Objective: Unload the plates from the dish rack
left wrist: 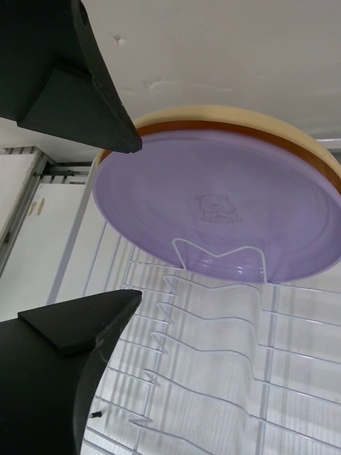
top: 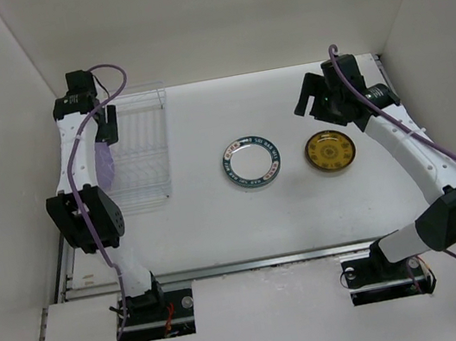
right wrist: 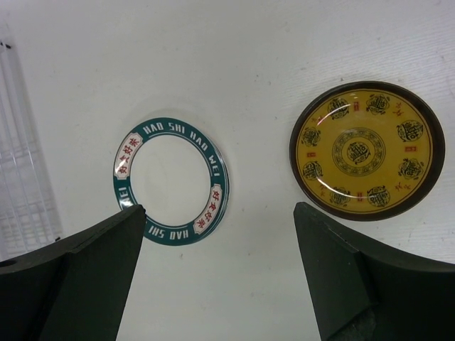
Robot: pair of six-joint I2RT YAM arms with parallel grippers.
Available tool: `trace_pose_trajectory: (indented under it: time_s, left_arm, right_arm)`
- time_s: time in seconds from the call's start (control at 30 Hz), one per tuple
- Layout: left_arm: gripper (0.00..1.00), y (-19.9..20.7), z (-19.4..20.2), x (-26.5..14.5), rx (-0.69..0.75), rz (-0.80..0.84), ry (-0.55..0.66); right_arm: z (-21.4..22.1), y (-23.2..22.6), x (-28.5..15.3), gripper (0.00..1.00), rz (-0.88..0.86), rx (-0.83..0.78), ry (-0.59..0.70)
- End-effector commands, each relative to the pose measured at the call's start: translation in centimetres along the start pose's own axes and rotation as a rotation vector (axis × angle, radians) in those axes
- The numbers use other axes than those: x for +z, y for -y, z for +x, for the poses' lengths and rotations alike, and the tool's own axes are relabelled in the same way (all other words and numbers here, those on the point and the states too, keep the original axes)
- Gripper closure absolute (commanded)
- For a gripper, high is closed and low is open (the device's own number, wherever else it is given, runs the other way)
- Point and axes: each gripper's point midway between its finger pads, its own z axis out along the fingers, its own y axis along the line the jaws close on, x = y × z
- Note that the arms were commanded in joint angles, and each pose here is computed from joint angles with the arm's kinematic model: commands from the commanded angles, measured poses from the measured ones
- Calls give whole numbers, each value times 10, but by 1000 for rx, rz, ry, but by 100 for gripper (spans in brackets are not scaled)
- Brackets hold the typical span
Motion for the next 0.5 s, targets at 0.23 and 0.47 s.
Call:
trace_pose_trajectory:
  time_s: [0.23,0.47]
  left_arm:
    - [25,-13,-2,-2,-1,-68,-1]
    - [23,-19,-4,-10,1,-82,15]
  right_arm:
    - [-10,-7,-5,8,-5,-1,28]
    - [-10,-9,-4,8,-13,-1,23]
